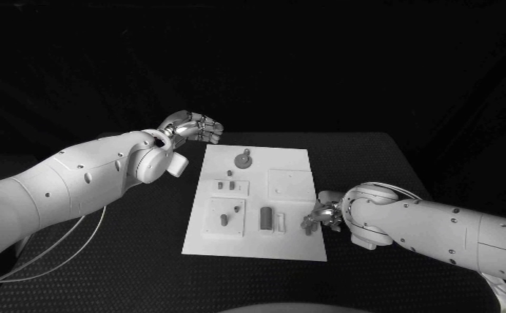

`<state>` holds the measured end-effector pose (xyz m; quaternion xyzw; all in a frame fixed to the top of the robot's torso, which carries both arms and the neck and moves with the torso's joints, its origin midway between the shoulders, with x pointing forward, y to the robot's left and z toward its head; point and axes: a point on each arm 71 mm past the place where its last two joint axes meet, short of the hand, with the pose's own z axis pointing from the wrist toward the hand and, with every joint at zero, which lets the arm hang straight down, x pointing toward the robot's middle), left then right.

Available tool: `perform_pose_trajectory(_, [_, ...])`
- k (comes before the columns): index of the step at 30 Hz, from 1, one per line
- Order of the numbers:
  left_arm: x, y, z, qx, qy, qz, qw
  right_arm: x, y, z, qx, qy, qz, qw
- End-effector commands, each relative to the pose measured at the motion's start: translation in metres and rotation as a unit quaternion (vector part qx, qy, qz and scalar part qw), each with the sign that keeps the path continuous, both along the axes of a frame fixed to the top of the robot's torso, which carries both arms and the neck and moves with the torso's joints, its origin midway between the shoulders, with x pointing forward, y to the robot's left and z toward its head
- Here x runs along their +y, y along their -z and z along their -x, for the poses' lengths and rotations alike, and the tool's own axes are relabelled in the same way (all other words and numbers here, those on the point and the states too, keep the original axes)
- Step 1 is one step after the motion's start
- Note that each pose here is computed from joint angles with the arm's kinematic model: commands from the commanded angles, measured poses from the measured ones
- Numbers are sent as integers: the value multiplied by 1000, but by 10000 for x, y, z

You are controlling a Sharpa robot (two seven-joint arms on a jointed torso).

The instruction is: Assemble the parts on the task board

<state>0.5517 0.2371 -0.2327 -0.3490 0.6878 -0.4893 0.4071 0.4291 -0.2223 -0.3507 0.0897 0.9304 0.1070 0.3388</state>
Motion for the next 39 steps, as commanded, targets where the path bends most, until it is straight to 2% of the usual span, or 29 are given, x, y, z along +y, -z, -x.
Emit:
perform_pose_trajectory(1, [-18, -12, 4, -2, 8, 2, 1000, 22, 38, 13, 3, -18, 18, 1000])
perform_pose_trajectory(7, [-29, -13, 8, -2, 11, 2, 1000, 96, 101, 5, -4, -35, 32, 999])
perform_pose_trajectory(13, [-36, -14, 15, -1, 13, 3, 1000, 203, 205, 34, -32, -82, 64, 994])
perform_pose_trajectory(21, [-43, -15, 22, 0, 15, 3, 1000, 279, 293, 61, -37, -100, 79, 991])
perform_pose_trajectory(29, [-50, -14, 23, 1, 16, 4, 1000, 325, 298, 69, -38, -106, 77, 991])
perform_pose_trajectory(32, [-45, -15, 25, 1, 16, 4, 1000, 334, 299, 87, -28, -98, 61, 993])
perform_pose_trajectory(34, [-40, -15, 26, 1, 16, 3, 1000, 347, 307, 109, -11, -88, 33, 995])
perform_pose_trajectory(37, [-34, -14, 25, 1, 15, 3, 1000, 360, 322, 148, 25, -57, -11, 998])
perform_pose_trajectory(39, [-33, -14, 26, 1, 15, 3, 1000, 374, 315, 164, 29, -53, -21, 998])
